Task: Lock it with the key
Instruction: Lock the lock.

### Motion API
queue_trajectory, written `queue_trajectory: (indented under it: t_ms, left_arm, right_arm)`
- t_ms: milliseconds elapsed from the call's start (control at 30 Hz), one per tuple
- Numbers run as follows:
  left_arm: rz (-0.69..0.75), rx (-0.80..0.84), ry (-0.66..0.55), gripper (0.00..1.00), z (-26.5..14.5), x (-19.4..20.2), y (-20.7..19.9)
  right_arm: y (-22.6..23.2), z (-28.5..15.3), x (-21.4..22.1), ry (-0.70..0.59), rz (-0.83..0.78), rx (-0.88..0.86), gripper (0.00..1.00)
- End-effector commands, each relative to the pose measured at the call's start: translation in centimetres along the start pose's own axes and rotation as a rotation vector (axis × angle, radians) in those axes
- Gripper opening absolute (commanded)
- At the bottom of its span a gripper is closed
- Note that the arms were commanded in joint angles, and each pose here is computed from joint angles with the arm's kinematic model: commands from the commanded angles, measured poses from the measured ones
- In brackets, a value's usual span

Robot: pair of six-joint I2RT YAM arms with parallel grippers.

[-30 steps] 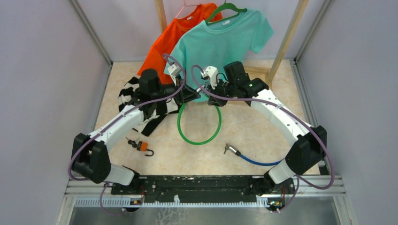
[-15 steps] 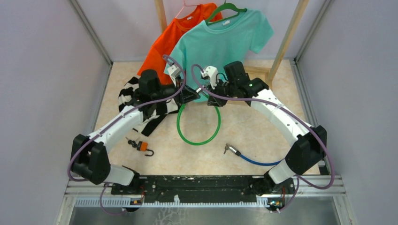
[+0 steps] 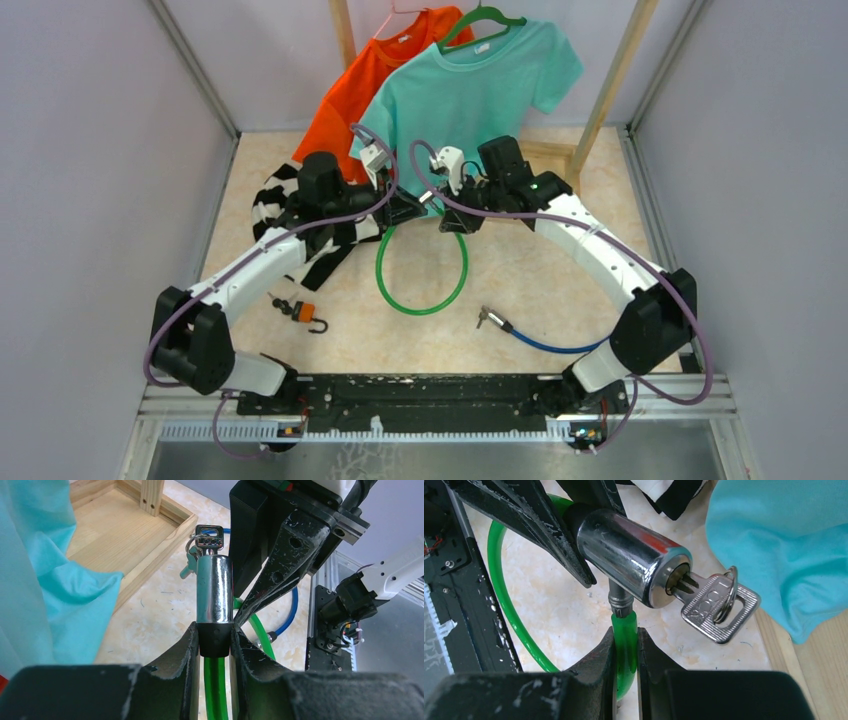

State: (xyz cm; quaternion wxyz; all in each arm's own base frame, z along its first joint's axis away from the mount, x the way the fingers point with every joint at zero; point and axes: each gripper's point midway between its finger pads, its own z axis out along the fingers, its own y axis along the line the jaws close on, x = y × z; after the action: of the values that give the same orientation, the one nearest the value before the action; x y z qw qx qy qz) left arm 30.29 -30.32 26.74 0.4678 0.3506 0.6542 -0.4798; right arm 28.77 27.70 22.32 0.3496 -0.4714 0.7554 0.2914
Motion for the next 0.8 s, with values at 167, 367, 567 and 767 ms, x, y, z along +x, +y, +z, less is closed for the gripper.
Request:
queue_trajectory:
  t_ms: [167,367,567,767]
  left_arm:
    - [0.056,-0.012,0.011,0.0,0.3,0.4,0.0]
    - [0.046,-0.026,0.013,0.0,0.4,0.4,0.3]
    - [0.02,-0.03,0.022,0.0,0.9,0.9,0.2]
    - [0.031,-0.067,0.018,0.0,0.8,0.9,0.9]
  right_arm:
    - [1.9,-4.0,-7.4,-0.253,-0.171,-0.071,0.0]
    - [0.5,-4.2,-8.1,-0.274,-0.151,0.008,0.0]
    - [0.6,-4.0,-9.9,-0.276,-0.177,0.033,0.0]
    - [1.6,-3.9,-10.1,-0.286,-0.2,-0.016,0.0]
